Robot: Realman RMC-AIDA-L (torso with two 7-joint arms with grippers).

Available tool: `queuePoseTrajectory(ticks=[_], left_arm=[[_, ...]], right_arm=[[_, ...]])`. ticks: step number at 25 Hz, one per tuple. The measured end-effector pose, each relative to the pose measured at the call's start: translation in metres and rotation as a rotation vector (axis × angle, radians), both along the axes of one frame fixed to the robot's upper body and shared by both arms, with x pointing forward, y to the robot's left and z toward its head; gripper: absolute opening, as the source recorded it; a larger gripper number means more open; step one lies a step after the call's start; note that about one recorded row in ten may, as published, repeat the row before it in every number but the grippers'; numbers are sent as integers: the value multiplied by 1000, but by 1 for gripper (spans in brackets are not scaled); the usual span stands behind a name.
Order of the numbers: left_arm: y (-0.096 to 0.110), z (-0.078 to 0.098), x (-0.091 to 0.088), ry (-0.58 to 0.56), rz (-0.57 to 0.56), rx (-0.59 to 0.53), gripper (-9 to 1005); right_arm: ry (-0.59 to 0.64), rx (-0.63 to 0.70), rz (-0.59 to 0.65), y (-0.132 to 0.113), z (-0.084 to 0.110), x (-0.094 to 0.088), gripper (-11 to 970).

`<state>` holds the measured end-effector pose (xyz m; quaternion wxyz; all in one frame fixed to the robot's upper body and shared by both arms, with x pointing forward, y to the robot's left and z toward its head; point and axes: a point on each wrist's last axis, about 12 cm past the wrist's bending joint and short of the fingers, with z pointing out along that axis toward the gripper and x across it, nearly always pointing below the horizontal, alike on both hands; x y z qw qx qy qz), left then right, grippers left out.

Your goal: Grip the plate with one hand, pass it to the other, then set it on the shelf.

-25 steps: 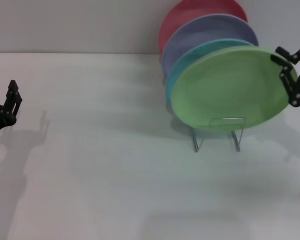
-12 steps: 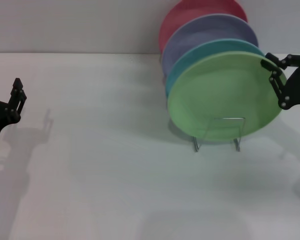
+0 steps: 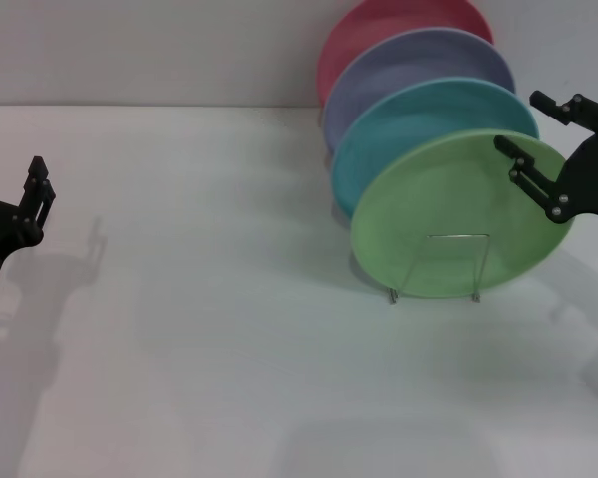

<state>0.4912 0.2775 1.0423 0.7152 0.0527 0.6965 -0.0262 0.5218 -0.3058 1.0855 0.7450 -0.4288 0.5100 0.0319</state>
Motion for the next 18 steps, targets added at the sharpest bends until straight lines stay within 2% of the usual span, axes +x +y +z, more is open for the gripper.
queuePoseTrajectory(ticks=[7, 9, 18], left_arm=[[3, -4, -3, 2, 11, 1, 638], [3, -4, -4, -1, 13, 1, 638], [5, -4, -4, -5, 16, -21, 638]], right_arm=[[-11, 29, 19, 0, 1, -6, 492], [-10, 31, 20, 0, 1, -7, 726], [31, 16, 4, 2, -7, -4, 795]])
